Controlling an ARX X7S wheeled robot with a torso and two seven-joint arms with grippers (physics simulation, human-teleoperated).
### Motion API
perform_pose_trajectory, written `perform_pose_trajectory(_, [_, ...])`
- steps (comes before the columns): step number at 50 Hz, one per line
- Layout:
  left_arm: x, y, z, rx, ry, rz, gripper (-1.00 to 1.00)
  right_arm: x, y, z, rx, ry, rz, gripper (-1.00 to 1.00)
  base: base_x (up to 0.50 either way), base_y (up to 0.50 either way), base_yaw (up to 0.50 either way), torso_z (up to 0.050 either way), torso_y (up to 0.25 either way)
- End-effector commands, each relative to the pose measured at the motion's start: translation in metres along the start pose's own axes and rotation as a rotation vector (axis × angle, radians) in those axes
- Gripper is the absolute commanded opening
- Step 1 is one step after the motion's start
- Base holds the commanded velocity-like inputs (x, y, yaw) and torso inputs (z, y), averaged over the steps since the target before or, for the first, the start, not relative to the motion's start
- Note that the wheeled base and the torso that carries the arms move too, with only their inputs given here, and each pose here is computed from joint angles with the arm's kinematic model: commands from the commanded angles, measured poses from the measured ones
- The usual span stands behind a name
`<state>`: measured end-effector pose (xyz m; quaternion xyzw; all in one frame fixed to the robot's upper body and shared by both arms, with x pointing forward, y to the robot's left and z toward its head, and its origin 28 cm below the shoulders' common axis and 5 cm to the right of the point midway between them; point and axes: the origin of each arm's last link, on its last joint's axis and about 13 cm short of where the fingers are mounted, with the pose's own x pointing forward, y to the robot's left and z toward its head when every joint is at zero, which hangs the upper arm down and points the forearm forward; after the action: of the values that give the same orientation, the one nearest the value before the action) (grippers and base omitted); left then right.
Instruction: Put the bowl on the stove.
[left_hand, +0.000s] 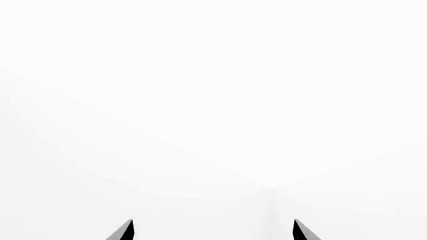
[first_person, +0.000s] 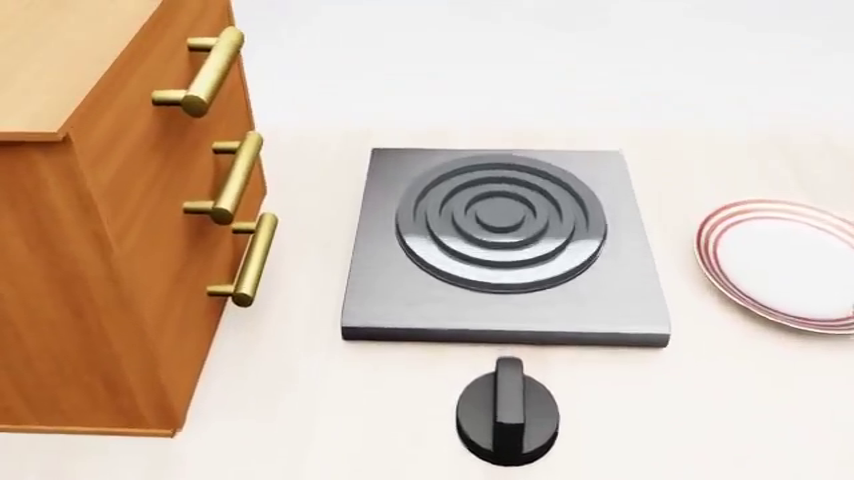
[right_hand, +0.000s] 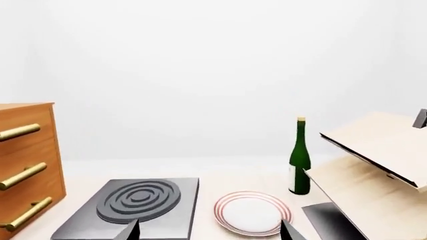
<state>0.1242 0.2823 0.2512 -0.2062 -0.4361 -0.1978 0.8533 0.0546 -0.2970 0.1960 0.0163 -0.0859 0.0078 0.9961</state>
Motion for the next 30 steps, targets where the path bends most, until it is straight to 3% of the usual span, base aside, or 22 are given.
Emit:
perform_pose_trajectory(1, [-0.002, 0.002, 0.001, 0.022, -0.015, 0.004, 1.0, -0.006, -0.001, -0.001, -0.015, -0.003, -0.015, 1.0, 0.5, 0.0, 0.0, 0.0, 0.0])
perform_pose_trajectory(20, [-0.004, 0.0, 0.0, 0.02, 0.0, -0.028, 1.0, -0.005, -0.003, 0.005, -0.024, 0.004, -0.01, 1.0, 0.5, 0.0, 0.0, 0.0, 0.001])
perform_pose_trajectory(22, [-0.004, 0.0, 0.0, 0.016, 0.001, -0.033, 1.0, 0.001, -0.006, 0.008, -0.068, 0.05, -0.024, 1.0, 0.47, 0.0, 0.0, 0.0, 0.0])
perform_pose_trajectory(27, [-0.005, 0.0, 0.0, 0.013, 0.001, -0.038, 1.0, 0.01, -0.008, 0.021, -0.089, 0.07, 0.031, 1.0, 0.03, 0.0, 0.0, 0.0, 0.0])
perform_pose_trajectory(30, [-0.005, 0.0, -0.001, 0.013, 0.002, -0.038, 1.0, 0.012, -0.013, 0.025, -0.117, 0.169, 0.064, 1.0, 0.0, 0.0, 0.0, 0.0, 0.0])
